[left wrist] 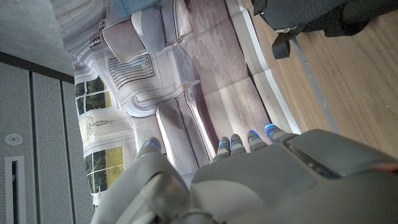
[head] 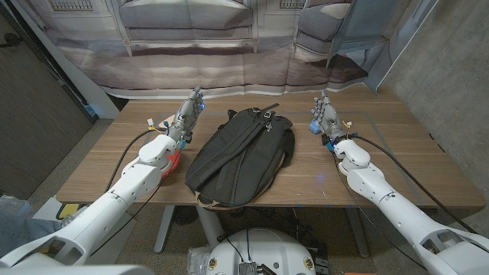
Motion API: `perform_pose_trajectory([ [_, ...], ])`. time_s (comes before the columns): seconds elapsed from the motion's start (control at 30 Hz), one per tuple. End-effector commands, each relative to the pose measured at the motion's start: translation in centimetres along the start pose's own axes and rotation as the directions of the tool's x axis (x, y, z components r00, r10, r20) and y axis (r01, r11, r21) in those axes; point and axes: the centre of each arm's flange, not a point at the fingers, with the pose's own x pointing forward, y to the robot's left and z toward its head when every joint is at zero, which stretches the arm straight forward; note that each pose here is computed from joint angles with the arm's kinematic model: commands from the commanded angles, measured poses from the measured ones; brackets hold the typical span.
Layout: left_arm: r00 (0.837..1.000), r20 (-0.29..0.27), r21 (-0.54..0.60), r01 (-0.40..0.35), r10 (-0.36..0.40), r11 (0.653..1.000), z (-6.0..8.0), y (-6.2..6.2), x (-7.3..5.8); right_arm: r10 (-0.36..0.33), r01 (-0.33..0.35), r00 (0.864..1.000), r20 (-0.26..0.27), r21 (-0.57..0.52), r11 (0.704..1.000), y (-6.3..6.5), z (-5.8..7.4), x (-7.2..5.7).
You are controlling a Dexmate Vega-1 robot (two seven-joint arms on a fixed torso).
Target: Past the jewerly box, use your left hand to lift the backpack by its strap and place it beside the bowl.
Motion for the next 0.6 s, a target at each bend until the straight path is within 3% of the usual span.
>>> perform_pose_trajectory([
  [0.03,0.999,0.027,0.018,0.017,-0.018,1.0,0.1,0.1,-1.5,-0.004,0.004,1.0,-0.001,0.001,1.0,0.5,-0.4,-0.4],
  [0.33,1.0,0.027,0.03,0.014,-0.015,0.999,0.2,0.5,-2.4,-0.007,0.007,1.0,0.004,0.012,1.0,1.1,-0.4,-0.4],
  [0.6,0.998,0.05,0.038,0.028,-0.029,0.999,0.8,0.2,-2.6,-0.003,0.002,0.999,0.04,0.012,1.0,1.4,0.0,-0.7],
])
